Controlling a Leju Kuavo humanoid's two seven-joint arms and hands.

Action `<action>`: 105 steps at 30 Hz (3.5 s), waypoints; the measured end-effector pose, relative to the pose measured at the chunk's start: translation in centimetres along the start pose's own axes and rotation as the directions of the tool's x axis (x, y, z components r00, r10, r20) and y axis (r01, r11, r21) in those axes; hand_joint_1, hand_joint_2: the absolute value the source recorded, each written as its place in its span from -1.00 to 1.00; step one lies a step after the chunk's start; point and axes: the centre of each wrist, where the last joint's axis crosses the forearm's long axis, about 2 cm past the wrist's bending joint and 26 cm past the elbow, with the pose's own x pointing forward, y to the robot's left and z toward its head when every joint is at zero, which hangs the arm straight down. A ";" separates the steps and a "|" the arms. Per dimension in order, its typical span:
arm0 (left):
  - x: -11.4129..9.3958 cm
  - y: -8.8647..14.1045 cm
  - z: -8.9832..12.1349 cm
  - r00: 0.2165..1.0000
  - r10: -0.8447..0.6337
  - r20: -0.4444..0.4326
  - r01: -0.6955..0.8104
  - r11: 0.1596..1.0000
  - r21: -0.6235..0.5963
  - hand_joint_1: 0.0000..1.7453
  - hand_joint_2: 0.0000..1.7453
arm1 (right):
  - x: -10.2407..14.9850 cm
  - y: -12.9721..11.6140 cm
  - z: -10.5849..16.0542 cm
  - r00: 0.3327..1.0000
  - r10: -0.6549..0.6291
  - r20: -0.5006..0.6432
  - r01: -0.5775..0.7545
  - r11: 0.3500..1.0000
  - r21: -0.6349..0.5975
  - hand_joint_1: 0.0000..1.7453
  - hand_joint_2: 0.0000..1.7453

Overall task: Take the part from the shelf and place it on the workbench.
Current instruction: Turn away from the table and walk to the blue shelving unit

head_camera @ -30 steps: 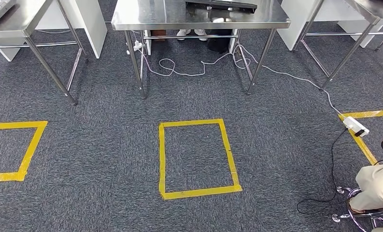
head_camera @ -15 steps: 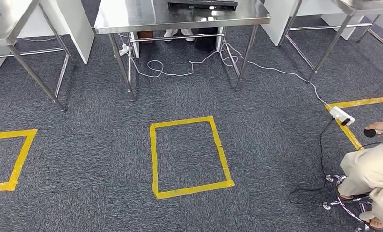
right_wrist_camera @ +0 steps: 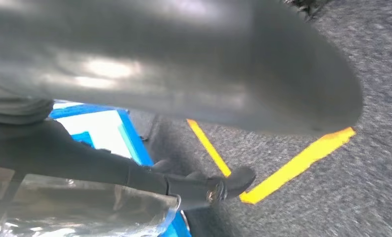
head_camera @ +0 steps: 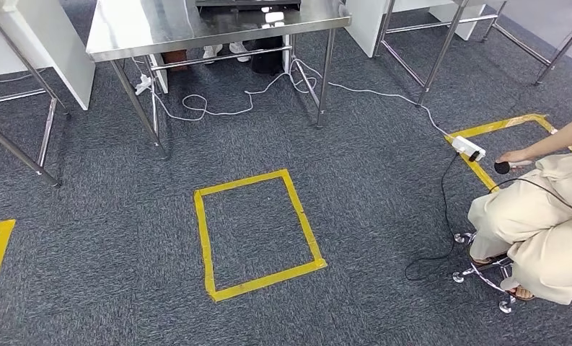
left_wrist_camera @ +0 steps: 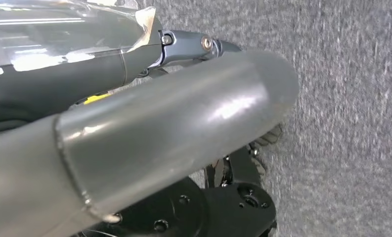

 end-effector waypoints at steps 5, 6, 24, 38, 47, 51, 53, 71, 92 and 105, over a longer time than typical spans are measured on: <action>0.1 -0.4 0.0 1.000 0.002 -0.001 -0.002 1.000 -0.008 -1.00 -1.00 | 0.1 0.1 0.1 1.000 -0.004 0.000 0.004 1.000 0.005 -1.00 -1.00; 0.1 -0.4 0.0 1.000 0.002 -0.002 -0.002 1.000 -0.007 -1.00 -1.00 | 0.1 0.1 0.1 1.000 -0.004 0.001 0.004 1.000 0.007 -1.00 -1.00; 0.1 -0.6 0.0 1.000 -0.005 -0.008 0.005 1.000 -0.014 -1.00 -1.00 | 0.0 0.0 0.0 1.000 -0.009 -0.006 0.009 1.000 0.017 -1.00 -1.00; 0.4 -0.7 0.0 1.000 -0.027 -0.006 0.027 0.999 -0.029 -1.00 -1.00 | 0.1 0.4 0.2 1.000 -0.021 -0.020 0.022 0.999 0.032 -1.00 -1.00; 0.7 -0.9 -0.1 0.999 -0.051 -0.012 0.051 0.998 -0.041 -1.00 -1.00 | 0.2 0.3 0.2 0.999 -0.032 -0.027 0.033 0.999 0.042 -1.00 -1.00; 0.8 -0.9 -0.1 0.999 -0.052 -0.015 0.051 0.998 -0.039 -1.00 -1.00 | 0.1 0.3 0.2 0.999 -0.030 -0.031 0.031 0.999 0.043 -1.00 -1.00; 0.8 -0.9 -0.1 0.999 -0.052 -0.015 0.052 0.998 -0.039 -1.00 -1.00 | 0.1 0.3 0.2 0.999 -0.030 -0.031 0.031 0.999 0.043 -1.00 -1.00; 0.5 -0.7 0.0 0.998 -0.056 -0.033 0.055 0.998 -0.023 -1.00 -1.00 | 0.3 0.3 0.2 0.999 -0.024 -0.035 0.025 0.999 0.042 -1.00 -1.00; 0.4 -0.8 0.0 0.996 -0.078 -0.029 0.078 0.997 -0.027 -1.00 -1.00 | -0.1 0.6 0.3 0.997 -0.053 -0.059 0.055 0.998 0.037 -1.00 -1.00; 0.5 -0.9 0.0 0.997 -0.070 -0.031 0.070 0.997 -0.023 -1.00 -1.00 | 0.1 0.3 0.1 0.999 -0.035 -0.042 0.036 0.999 0.032 -1.00 -1.00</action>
